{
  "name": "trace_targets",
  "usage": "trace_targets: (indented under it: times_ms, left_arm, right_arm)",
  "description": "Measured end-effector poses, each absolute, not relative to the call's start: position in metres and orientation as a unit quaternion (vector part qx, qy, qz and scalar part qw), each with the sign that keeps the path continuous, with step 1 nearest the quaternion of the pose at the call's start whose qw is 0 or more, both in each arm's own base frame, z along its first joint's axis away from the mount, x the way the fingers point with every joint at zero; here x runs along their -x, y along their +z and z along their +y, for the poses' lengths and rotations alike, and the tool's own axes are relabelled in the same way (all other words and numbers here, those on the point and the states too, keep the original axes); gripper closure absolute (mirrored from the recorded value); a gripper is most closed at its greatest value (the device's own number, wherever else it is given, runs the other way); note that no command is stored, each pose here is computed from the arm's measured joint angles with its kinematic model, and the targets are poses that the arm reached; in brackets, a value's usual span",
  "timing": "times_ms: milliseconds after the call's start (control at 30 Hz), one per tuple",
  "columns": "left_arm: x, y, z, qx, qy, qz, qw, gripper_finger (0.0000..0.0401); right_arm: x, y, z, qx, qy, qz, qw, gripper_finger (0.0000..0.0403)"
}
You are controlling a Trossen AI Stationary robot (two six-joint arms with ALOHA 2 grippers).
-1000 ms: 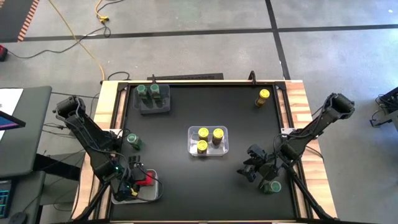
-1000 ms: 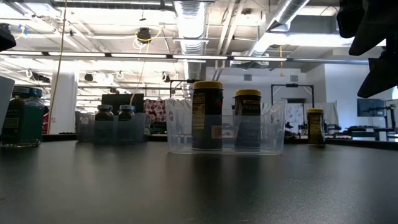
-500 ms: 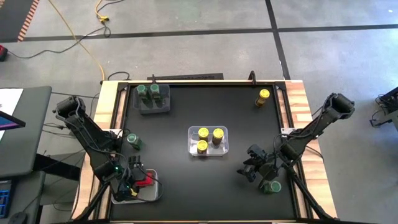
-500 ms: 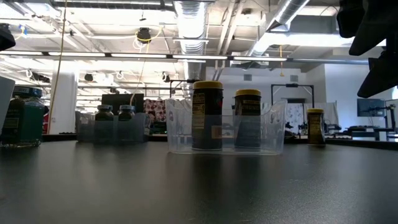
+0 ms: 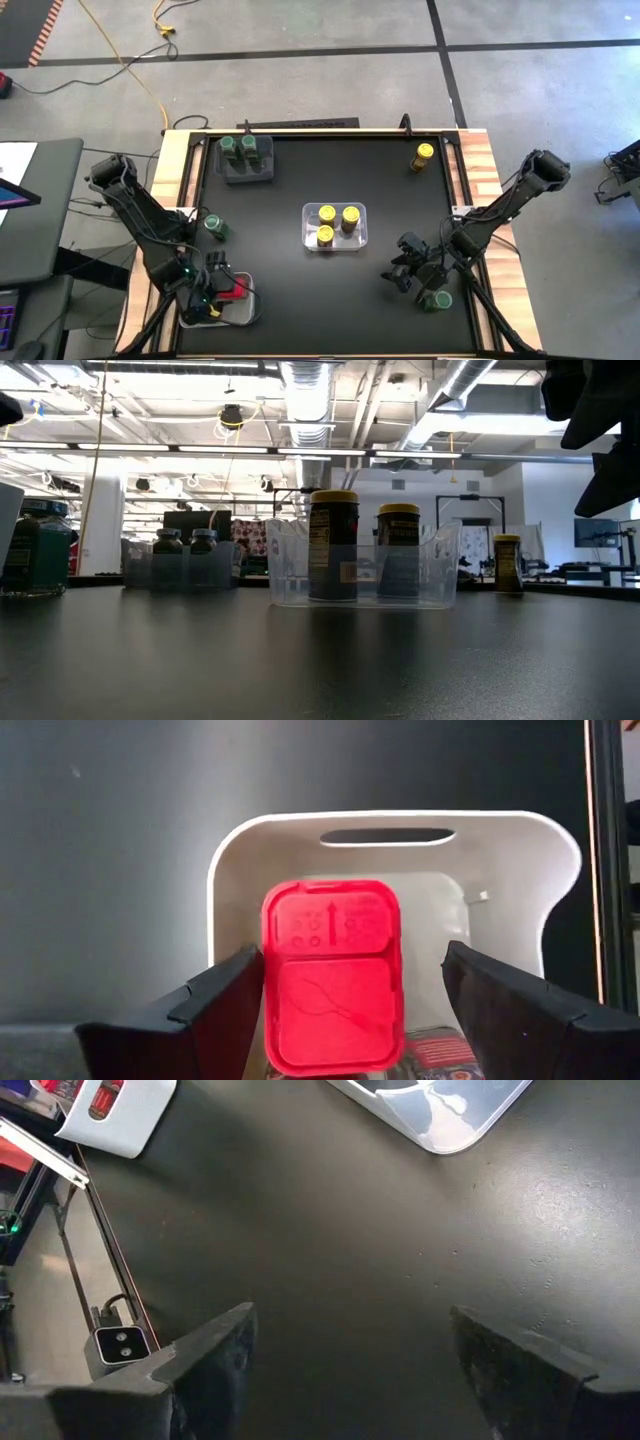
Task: Sort spices by type
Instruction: Put the red seasoning can into the gray bin, then put the green seasoning bottle into the transparent bin
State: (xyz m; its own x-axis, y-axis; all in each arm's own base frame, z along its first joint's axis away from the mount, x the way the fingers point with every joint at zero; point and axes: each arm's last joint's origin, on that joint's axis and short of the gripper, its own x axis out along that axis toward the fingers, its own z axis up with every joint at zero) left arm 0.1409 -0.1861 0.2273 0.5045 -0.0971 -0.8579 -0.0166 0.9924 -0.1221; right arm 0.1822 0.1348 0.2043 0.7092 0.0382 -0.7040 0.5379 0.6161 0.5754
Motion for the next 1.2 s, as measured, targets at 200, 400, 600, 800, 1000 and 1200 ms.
trace_targets:
  times_ms: [200, 400, 600, 800, 1000, 1200]
  left_arm:
    - [-0.141, 0.241, -0.185, 0.04, -0.019, 0.504, 0.862, 0.0108]
    - [-0.142, 0.252, -0.185, 0.041, -0.016, 0.504, 0.862, 0.0108]
    - [-0.145, 0.267, -0.189, 0.023, -0.042, 0.491, 0.87, 0.0108]
    - [-0.156, 0.283, -0.184, 0.041, -0.022, 0.466, 0.883, 0.0108]
    - [-0.17, 0.291, -0.173, 0.068, 0.009, 0.459, 0.886, 0.0108]
    - [-0.182, 0.292, -0.161, 0.093, 0.044, 0.456, 0.884, 0.0108]
  right_arm:
    - [-0.182, 0.204, 0.135, -0.411, -0.151, 0.35, 0.828, 0.0046]
    - [-0.182, 0.204, 0.135, -0.411, -0.151, 0.35, 0.828, 0.0046]
    - [-0.182, 0.204, 0.135, -0.41, -0.15, 0.35, 0.828, 0.0046]
    - [-0.182, 0.204, 0.135, -0.45, -0.168, 0.343, 0.807, 0.0046]
    - [-0.181, 0.203, 0.135, -0.506, -0.197, 0.338, 0.769, 0.0046]
    - [-0.181, 0.196, 0.135, -0.491, -0.206, 0.36, 0.766, 0.0046]
